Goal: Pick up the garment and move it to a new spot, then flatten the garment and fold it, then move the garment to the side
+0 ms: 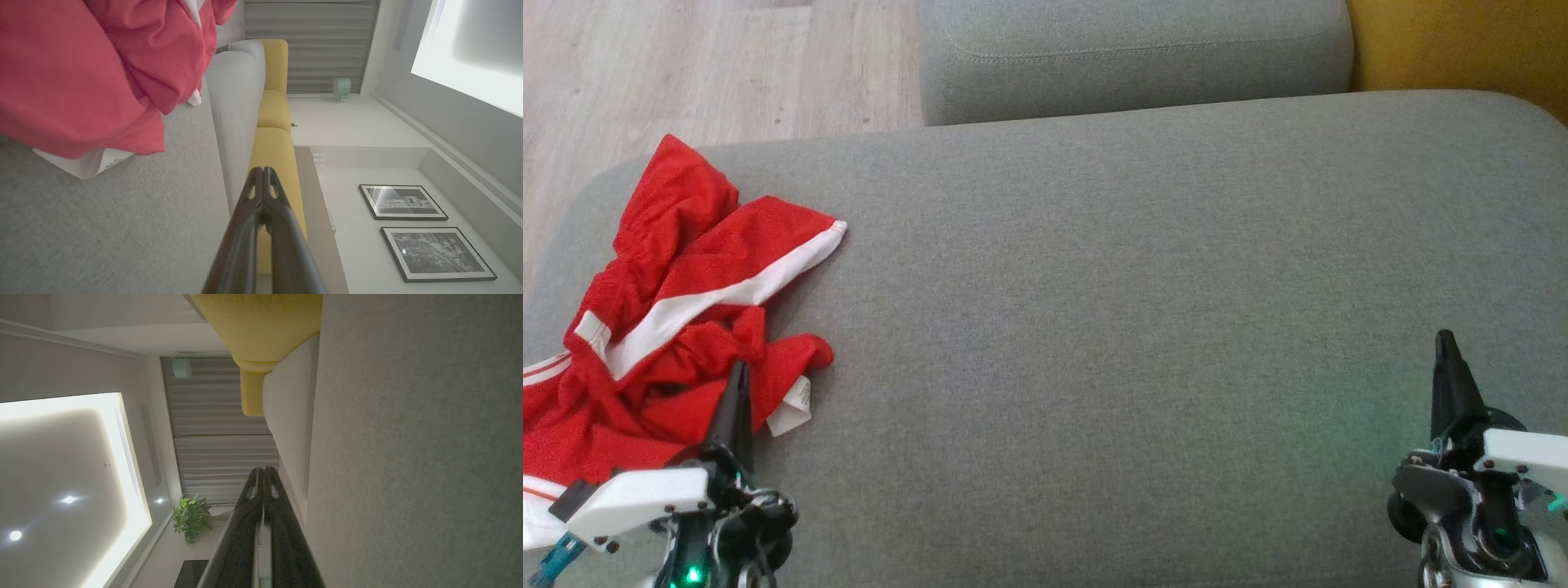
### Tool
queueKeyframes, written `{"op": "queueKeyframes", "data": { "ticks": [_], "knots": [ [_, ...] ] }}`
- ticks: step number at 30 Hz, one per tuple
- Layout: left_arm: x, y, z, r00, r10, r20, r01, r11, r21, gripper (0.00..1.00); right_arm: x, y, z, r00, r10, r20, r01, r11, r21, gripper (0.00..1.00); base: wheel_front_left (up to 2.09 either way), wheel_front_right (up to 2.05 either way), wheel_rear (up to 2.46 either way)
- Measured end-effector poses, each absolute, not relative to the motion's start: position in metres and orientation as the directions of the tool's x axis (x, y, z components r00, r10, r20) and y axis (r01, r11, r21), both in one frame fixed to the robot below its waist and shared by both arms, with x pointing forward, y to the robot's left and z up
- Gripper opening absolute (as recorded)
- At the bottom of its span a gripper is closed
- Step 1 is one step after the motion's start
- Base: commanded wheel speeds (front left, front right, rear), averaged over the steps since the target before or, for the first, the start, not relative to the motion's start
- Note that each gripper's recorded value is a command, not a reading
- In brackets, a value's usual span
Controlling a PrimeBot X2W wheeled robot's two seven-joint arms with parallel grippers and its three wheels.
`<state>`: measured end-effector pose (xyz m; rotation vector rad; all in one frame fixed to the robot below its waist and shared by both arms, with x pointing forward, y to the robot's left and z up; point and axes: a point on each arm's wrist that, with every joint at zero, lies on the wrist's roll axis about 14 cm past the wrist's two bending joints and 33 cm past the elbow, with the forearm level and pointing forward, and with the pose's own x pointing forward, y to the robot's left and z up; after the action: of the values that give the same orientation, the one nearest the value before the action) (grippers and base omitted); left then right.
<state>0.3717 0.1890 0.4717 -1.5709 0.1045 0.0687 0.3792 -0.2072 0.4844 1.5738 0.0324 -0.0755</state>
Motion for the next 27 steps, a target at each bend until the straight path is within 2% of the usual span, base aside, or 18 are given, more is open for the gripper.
{"op": "queueKeyframes", "data": {
  "ticks": [12,13,20,27],
  "knots": [
    [0.372,0.189,0.472,0.994,-0.023,-0.11,-0.11,-0.001,-0.994,0.0,0.379,-0.207,0.484,0.997,-0.027,-0.069,0.069,-0.005,0.998,0.0,0.0,0.0,0.0],
    [0.371,0.189,0.47,0.993,-0.023,-0.116,-0.116,-0.001,-0.993,1.0,0.379,-0.207,0.483,0.997,-0.027,-0.074,0.074,-0.005,0.997,1.0,0.0,0.0,0.0],
    [0.346,0.186,0.428,0.969,-0.019,-0.245,-0.246,-0.02,-0.969,1.0,0.358,-0.206,0.445,0.982,-0.029,-0.189,0.188,-0.017,0.982,1.0,0.0,0.0,0.0],
    [0.348,0.187,0.433,0.973,-0.002,-0.23,-0.23,-0.017,-0.973,1.0,0.361,-0.2,0.449,0.984,-0.016,-0.176,0.176,-0.011,0.984,1.0,0.0,0.0,0.0]
  ]
}}
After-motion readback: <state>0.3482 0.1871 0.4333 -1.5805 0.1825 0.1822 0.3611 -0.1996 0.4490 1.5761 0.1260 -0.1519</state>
